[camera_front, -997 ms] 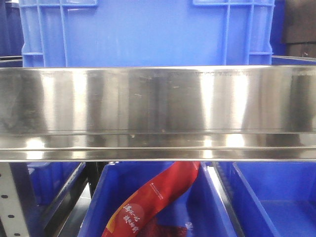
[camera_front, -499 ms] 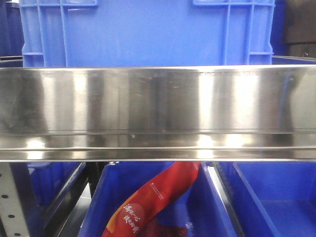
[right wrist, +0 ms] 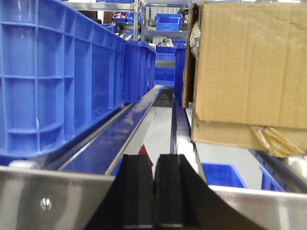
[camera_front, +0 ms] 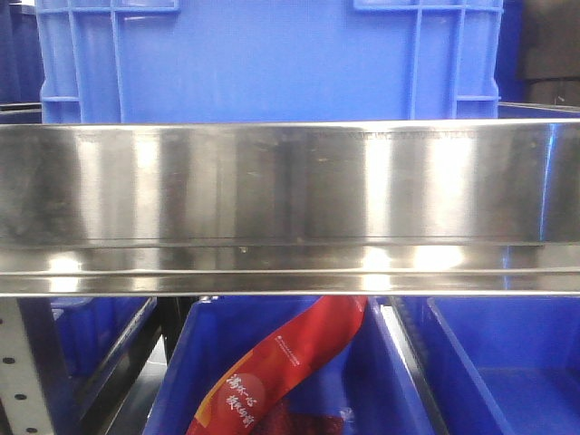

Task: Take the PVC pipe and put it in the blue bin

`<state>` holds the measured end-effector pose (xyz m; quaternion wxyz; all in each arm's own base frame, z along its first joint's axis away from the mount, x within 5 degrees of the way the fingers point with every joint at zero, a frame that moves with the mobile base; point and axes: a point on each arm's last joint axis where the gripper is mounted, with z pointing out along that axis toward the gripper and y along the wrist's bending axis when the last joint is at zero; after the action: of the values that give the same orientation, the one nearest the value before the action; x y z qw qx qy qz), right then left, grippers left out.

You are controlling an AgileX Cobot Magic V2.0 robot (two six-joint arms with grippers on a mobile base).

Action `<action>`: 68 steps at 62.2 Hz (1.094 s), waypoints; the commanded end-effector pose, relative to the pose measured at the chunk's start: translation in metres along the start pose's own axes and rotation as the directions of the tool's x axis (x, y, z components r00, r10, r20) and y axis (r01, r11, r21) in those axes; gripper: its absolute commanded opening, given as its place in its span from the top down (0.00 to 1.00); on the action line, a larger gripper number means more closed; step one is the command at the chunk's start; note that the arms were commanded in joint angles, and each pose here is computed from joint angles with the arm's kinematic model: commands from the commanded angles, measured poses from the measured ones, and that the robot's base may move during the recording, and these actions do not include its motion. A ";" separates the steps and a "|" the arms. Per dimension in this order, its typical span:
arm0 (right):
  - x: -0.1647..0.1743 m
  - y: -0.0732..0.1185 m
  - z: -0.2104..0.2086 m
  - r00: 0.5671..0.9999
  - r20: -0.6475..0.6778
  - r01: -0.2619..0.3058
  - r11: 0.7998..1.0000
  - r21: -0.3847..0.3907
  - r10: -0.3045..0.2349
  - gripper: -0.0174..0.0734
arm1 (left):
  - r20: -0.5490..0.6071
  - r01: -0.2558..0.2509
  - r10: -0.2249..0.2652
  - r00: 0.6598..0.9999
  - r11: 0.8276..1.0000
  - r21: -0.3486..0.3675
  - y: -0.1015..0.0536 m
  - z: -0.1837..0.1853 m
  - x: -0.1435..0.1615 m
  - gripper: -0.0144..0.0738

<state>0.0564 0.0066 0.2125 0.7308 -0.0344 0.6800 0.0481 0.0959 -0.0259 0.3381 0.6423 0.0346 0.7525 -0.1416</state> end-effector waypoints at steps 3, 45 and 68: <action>-0.006 -0.002 -0.001 0.998 0.070 -0.009 1.000 0.026 0.007 0.99 | 0.020 0.008 -0.008 1.000 1.000 -0.002 0.000 -0.002 -0.002 0.96; -0.002 -0.003 -0.001 1.000 0.026 -0.011 0.998 0.062 0.009 0.99 | 0.020 0.008 -0.008 1.000 1.000 -0.002 0.000 -0.002 -0.002 0.96; -0.002 -0.003 -0.001 1.000 0.026 -0.011 0.998 0.062 0.009 0.99 | 0.020 0.008 -0.008 1.000 1.000 -0.002 0.000 -0.002 -0.002 0.96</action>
<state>0.0564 0.0034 0.2129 0.7350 -0.0090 0.6772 0.0346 0.0959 -0.0259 0.3381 0.6423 0.0346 0.7525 -0.1416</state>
